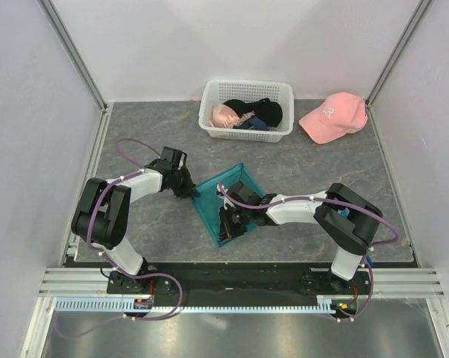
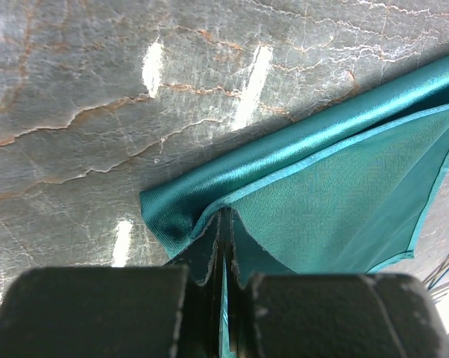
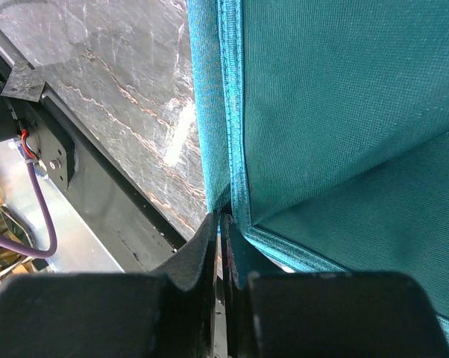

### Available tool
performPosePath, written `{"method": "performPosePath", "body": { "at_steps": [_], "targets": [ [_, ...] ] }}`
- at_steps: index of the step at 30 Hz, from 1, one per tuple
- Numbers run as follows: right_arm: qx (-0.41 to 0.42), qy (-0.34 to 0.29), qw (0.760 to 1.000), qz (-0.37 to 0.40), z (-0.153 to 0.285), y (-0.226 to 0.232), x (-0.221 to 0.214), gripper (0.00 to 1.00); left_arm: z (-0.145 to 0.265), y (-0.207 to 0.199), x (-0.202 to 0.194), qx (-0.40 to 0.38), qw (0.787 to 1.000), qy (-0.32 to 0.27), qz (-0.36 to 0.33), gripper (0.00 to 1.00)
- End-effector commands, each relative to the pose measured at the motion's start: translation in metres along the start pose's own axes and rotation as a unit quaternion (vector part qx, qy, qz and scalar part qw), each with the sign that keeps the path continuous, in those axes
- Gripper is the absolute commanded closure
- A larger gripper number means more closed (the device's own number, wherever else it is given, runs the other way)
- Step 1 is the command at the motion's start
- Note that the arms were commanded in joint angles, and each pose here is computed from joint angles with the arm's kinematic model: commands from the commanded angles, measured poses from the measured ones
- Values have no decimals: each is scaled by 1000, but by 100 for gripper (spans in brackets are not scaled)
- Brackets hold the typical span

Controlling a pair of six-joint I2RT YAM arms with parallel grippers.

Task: Fold the napkin into a case and place the utensils inside
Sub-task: Smooth out the upper triangle-folded napkin at the center of the board.

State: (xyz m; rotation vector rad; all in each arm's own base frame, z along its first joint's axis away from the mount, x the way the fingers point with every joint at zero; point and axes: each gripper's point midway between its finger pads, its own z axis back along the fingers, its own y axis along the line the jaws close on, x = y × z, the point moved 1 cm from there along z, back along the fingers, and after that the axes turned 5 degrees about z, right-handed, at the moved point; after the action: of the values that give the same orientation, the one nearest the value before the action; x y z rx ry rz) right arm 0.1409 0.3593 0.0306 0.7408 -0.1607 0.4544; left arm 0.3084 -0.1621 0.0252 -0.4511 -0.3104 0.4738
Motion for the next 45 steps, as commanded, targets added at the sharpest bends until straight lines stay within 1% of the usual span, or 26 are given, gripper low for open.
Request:
{"method": "performPosePath", "body": {
  "at_steps": [1, 6, 13, 18, 21, 24, 27, 28, 30, 31, 32, 34, 35, 36, 37, 38, 39, 40, 41, 42, 43, 44, 45],
  "targets": [
    [-4, -10, 1000, 8, -2, -1, 3, 90, -1, 2, 10, 7, 1000, -13, -25, 98],
    [2, -17, 1000, 16, 10, 10, 9, 90, 6, -3, 12, -1, 999, -19, -31, 98],
    [7, -48, 998, 33, 29, 30, 29, 89, 18, -11, 16, -12, 999, -31, -39, 97],
    [-5, -41, 998, 40, 19, 23, 32, 89, 18, -11, 18, -11, 999, -32, -40, 97],
    [-17, -37, 999, 36, 9, 11, 27, 90, 22, -13, 19, -12, 998, -35, -44, 96],
    [-29, -31, 999, 34, 0, -2, 20, 90, 29, -16, 22, -17, 998, -44, -48, 92],
    [-40, -17, 998, 34, -7, -12, 13, 92, 42, -21, 25, -28, 997, -55, -48, 82],
    [-39, -20, 998, 37, -5, -10, 14, 92, 45, -22, 27, -30, 997, -59, -47, 75],
    [-36, -29, 998, 46, 0, -4, 21, 92, 54, -21, 29, -34, 996, -66, -41, 67],
    [-35, -37, 997, 52, 5, 1, 26, 92, 56, -21, 29, -35, 996, -68, -40, 60],
    [-39, -33, 997, 53, 10, 4, 27, 91, 59, -22, 30, -38, 996, -72, -38, 56],
    [-27, -62, 995, 70, 27, 25, 49, 91, 63, -21, 29, -39, 996, -76, -37, 48],
    [-30, -66, 995, 74, 36, 31, 53, 89, 64, -20, 29, -38, 996, -76, -36, 47],
    [-30, -93, 992, 82, 48, 44, 71, 88, 63, -17, 27, -34, 996, -72, -34, 47],
    [-30, -116, 988, 97, 64, 53, 82, 84, 64, -17, 26, -35, 996, -72, -34, 46],
    [-46, -117, 987, 95, 76, 50, 86, 82, 64, -16, 24, -33, 996, -70, -35, 46],
    [-51, -137, 984, 105, 90, 57, 99, 78, 62, -11, 21, -28, 997, -67, -33, 46],
    [-74, -163, 978, 111, 108, 56, 110, 69, 61, -9, 19, -26, 997, -63, -32, 46],
    [-104, -163, 974, 117, 121, 42, 112, 64, 60, -7, 18, -25, 997, -62, -31, 46],
    [-126, -176, 969, 120, 133, 37, 120, 60, 58, -4, 15, -22, 998, -58, -30, 46],
    [-154, -193, 962, 120, 148, 29, 125, 52, 58, -2, 13, -19, 998, -55, -30, 46],
    [-174, -185, 959, 127, 156, 17, 124, 50, 57, 0, 12, -17, 998, -54, -28, 46],
    [-181, -184, 957, 132, 161, 15, 124, 48, 56, 2, 11, -13, 998, -54, -28, 45]
  ]
}}
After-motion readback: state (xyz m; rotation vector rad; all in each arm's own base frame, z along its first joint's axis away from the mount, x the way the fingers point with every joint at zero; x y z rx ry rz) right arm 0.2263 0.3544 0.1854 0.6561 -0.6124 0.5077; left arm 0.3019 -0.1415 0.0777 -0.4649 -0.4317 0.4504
